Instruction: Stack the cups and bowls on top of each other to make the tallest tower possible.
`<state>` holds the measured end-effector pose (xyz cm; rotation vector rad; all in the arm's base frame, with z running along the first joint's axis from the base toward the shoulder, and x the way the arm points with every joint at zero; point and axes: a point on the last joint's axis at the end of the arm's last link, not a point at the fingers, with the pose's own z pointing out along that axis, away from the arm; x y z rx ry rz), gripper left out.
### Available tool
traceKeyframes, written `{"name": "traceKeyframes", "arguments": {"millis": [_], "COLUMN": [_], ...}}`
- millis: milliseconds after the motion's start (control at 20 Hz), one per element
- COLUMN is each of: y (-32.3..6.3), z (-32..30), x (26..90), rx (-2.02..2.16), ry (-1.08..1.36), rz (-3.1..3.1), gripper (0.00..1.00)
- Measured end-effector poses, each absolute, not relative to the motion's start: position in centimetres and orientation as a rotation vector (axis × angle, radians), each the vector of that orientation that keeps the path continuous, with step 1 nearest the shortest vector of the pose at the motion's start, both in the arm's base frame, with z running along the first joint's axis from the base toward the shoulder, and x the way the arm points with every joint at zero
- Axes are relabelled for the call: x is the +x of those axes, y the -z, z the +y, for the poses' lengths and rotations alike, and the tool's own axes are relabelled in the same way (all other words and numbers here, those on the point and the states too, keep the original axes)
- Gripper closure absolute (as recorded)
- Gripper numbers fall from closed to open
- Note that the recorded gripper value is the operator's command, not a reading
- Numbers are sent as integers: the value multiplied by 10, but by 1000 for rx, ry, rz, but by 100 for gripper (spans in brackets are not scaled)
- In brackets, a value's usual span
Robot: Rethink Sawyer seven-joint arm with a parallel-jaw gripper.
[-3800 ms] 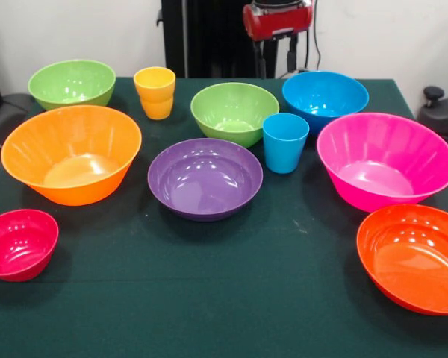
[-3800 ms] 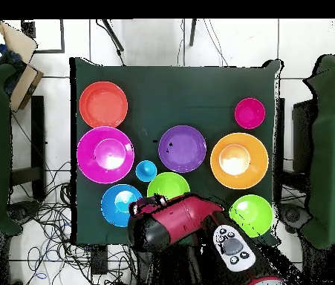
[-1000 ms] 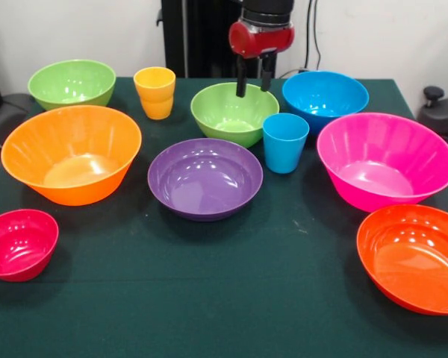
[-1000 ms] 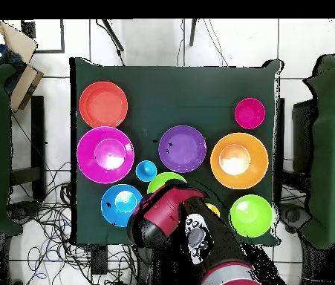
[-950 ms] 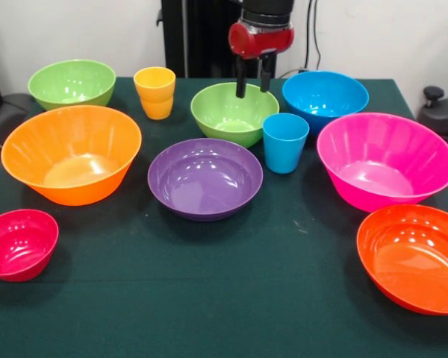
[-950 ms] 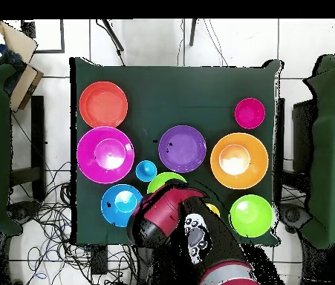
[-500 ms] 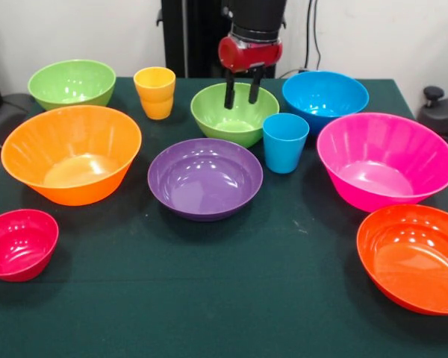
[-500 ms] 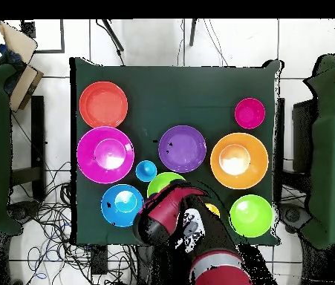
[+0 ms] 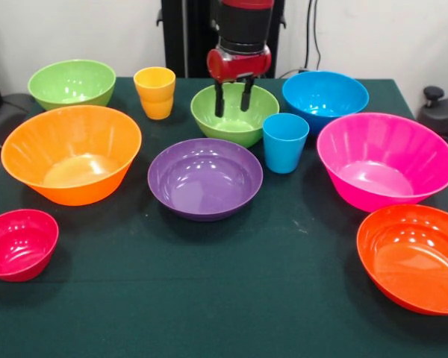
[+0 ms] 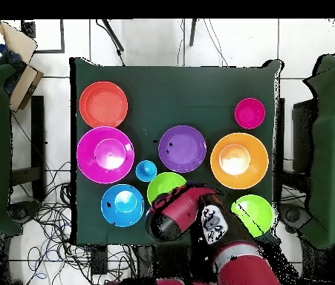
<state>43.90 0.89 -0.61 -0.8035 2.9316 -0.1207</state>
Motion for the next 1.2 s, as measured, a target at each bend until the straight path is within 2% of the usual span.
{"name": "traceKeyframes", "arguments": {"millis": [550,1200], "y": [-10,-22], "z": [-20,19], "x": [426,415], "rx": [-601,-678], "ry": [7,-78], "rz": [2974,2959], "gripper": [0,0]}}
